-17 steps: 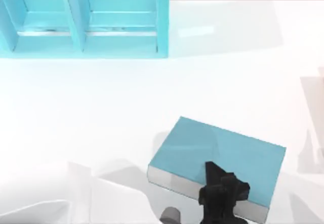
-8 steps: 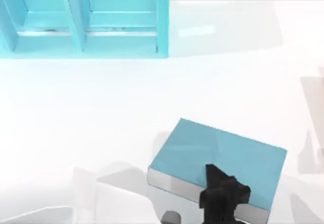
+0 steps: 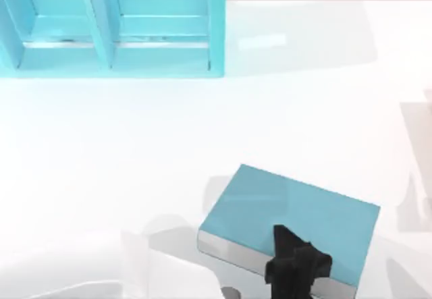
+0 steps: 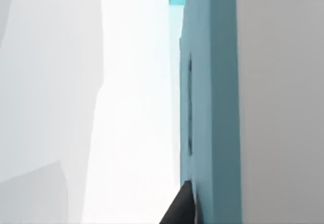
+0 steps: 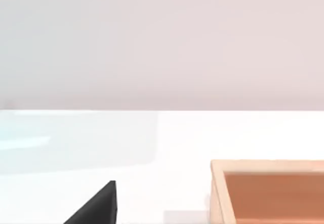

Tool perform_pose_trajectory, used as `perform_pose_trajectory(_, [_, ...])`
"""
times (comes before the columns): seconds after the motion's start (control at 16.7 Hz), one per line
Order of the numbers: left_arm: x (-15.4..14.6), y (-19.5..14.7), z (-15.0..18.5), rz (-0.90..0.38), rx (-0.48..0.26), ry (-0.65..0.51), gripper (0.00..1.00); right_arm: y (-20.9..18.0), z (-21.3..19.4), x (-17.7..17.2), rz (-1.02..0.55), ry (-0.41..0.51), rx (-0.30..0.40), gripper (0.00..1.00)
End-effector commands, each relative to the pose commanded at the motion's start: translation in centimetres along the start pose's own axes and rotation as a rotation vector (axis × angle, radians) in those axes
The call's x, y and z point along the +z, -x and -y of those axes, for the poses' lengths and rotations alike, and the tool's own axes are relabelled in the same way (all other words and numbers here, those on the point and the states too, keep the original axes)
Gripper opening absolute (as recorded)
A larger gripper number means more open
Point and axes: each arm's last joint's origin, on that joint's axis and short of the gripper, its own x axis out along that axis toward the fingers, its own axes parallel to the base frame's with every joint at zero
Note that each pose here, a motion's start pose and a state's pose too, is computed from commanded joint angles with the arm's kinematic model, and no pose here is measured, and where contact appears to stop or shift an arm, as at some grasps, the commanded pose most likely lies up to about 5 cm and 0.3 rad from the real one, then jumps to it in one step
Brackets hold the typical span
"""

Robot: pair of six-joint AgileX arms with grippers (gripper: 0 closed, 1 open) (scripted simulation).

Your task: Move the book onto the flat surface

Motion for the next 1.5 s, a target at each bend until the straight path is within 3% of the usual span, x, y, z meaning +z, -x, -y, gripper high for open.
perform_pose_trajectory(0.42, [-0.03,-0.42,-1.53,0.000,0.000,0.002,0.00,0.00,0.00,0.00,0.000,0.000,0.000,1.00])
perform_pose_trajectory(1.2, [-0.03,-0.42,-1.53,0.000,0.000,0.002,0.98,0.00,0.00,0.00,0.000,0.000,0.000,1.00])
perform_pose_trajectory(1.5, [-0.03,-0.42,-1.53,0.000,0.000,0.002,1.00,0.00,0.00,0.00,0.000,0.000,0.000,1.00])
